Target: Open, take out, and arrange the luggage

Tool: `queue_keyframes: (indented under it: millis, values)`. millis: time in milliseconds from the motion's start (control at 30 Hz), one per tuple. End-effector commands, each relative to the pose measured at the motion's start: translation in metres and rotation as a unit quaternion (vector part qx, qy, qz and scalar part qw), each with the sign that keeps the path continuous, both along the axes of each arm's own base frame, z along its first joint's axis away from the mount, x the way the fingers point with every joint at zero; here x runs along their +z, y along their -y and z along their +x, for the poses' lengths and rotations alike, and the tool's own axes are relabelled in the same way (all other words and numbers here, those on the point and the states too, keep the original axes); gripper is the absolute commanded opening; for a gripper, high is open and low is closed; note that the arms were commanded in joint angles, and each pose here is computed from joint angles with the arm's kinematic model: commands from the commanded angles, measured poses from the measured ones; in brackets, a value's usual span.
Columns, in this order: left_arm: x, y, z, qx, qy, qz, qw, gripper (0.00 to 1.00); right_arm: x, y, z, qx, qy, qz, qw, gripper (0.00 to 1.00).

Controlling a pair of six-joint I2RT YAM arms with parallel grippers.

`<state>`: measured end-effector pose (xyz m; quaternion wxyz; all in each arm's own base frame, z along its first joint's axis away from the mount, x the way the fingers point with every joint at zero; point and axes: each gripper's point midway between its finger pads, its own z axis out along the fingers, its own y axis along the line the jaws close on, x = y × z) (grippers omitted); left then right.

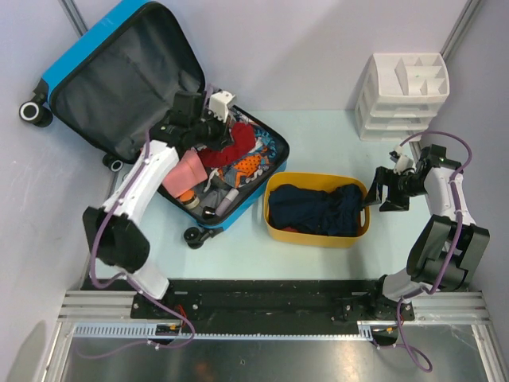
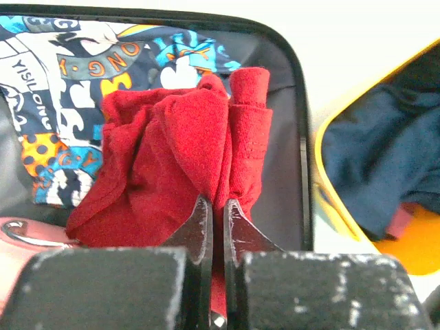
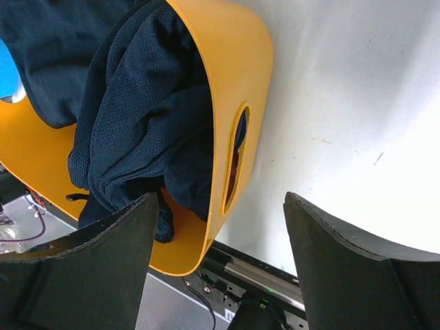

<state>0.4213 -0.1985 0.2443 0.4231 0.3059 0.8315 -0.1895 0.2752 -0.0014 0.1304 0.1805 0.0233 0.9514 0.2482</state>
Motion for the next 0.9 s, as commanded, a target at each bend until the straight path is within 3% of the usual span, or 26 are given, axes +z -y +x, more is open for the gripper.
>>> queue_keyframes:
  millis: [0,133,200,400,500,700,867]
  values:
    - [0.035,0.013,-0.048,0.024,-0.057,-0.094,0.994,0.00,0.006,-0.005,0.006,0.001,0.007,0.027,1.000,0.78]
    - [0.049,0.030,-0.077,0.006,-0.071,-0.123,0.990,0.00,0.007,-0.009,0.004,0.006,0.010,0.033,0.999,0.74]
    - [0.049,0.051,-0.095,-0.009,-0.109,-0.149,0.983,0.00,0.007,-0.010,0.002,0.007,0.008,0.039,0.999,0.73]
    - [0.040,0.124,-0.128,-0.021,-0.155,-0.143,0.977,0.00,0.007,-0.017,-0.004,0.013,0.000,0.054,0.998,0.66]
    - [0.057,0.166,-0.132,-0.019,-0.143,-0.153,0.978,0.00,0.009,-0.019,-0.004,0.014,0.004,0.059,0.998,0.51]
    - [0.040,0.235,-0.141,-0.052,-0.155,-0.156,0.974,0.00,0.015,-0.028,-0.004,0.028,0.015,0.062,0.998,0.24]
    - [0.031,0.275,-0.153,-0.054,-0.155,-0.171,0.972,0.00,0.016,-0.029,-0.005,0.031,0.019,0.062,0.997,0.18]
